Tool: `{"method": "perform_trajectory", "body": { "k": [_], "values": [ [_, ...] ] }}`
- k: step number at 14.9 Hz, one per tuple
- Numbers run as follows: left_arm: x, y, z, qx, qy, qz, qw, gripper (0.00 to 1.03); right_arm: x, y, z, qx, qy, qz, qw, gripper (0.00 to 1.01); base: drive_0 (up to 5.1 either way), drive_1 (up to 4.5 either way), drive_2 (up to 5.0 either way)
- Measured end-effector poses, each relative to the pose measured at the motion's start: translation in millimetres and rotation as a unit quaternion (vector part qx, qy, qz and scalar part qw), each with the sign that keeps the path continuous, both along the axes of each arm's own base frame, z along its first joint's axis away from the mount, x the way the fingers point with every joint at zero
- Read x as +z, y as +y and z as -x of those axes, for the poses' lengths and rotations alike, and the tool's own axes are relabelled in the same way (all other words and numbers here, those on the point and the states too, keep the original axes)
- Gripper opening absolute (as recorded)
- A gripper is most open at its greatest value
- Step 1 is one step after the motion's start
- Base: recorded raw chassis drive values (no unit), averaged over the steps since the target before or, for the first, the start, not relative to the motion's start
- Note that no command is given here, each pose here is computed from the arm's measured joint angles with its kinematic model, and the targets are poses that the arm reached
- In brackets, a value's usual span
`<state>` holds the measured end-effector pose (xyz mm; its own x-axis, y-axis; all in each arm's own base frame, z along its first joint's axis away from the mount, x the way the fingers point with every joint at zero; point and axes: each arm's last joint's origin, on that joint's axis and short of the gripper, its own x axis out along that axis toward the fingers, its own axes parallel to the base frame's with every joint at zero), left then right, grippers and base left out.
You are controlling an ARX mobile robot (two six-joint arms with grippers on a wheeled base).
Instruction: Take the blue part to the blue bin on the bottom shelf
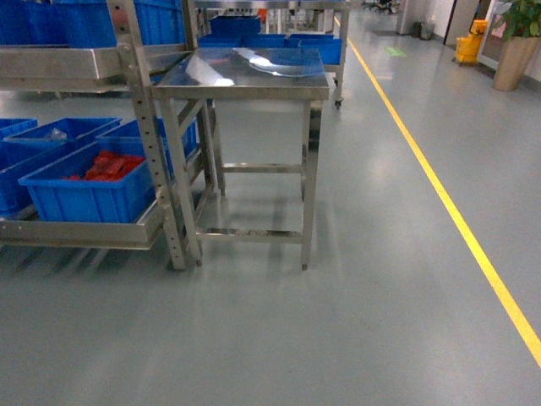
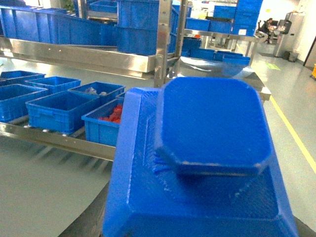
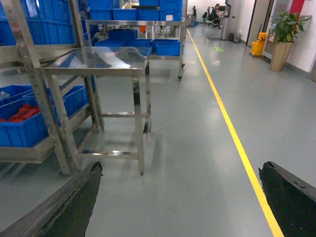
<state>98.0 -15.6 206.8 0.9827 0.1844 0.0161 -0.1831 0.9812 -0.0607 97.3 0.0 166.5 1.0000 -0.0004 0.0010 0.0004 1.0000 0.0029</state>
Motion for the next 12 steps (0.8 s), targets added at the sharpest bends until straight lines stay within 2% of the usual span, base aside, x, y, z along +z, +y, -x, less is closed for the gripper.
{"method": "perform_trajectory", "body": {
  "k": [12],
  "values": [
    [0.1,0.0,0.0,0.0,0.0,0.0,1.0,0.43,0.3,0.0,0.0,0.0,-0.001,0.0,1.0,0.98,0.1,4.2,-4.0]
  ]
}}
